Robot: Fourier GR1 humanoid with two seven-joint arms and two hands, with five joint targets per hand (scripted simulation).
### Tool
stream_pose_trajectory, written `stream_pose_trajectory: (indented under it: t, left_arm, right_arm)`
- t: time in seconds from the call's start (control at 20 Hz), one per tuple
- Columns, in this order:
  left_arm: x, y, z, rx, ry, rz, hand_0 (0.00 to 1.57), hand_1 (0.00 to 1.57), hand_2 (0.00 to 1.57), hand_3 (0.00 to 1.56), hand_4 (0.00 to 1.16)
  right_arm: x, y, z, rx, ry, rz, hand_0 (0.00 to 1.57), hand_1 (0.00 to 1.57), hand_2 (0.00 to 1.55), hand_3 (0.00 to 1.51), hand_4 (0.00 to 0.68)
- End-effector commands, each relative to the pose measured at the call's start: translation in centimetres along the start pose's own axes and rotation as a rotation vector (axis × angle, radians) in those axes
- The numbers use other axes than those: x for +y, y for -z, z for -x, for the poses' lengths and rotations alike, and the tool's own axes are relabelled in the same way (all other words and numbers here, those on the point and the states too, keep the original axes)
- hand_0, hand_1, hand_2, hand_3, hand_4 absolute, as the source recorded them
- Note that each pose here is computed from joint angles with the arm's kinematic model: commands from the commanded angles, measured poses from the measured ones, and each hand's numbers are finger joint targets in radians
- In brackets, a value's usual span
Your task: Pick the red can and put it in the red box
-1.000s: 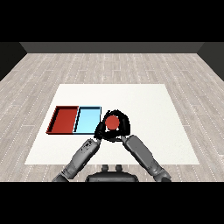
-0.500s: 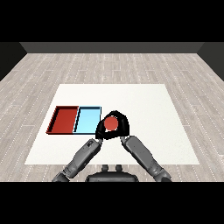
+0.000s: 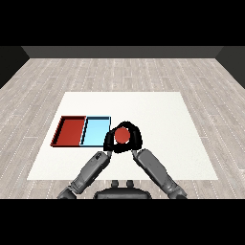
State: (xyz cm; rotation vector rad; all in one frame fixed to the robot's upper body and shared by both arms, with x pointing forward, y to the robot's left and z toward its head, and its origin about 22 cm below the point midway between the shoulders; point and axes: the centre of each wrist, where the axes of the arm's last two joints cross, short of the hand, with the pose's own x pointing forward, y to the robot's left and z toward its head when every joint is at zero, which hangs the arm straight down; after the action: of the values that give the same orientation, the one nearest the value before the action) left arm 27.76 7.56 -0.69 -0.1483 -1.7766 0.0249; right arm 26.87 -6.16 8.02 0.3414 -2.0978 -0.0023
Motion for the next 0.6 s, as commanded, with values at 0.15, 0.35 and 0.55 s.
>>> stream_pose_trajectory:
  t: [0.15,0.35,0.55]
  left_arm:
    - [-0.3,0.59,-0.9,-0.123,-0.036,-0.025,1.57,1.57,1.57,1.51,1.15]
    - [-0.4,0.51,-0.7,-0.124,-0.038,-0.025,1.57,1.57,1.57,1.51,1.15]
    - [1.4,1.93,0.4,-0.116,-0.017,-0.041,1.57,1.57,1.57,1.51,1.14]
  right_arm:
    - [0.1,-0.9,-0.1,0.089,-0.038,-0.009,0.92,0.92,0.93,0.53,0.000]
    - [0.3,0.2,0.7,0.102,-0.070,-0.017,0.00,0.00,0.00,0.00,0.000]
    - [-0.3,-0.7,1.2,0.123,-0.066,-0.029,0.00,0.00,0.00,0.00,0.000]
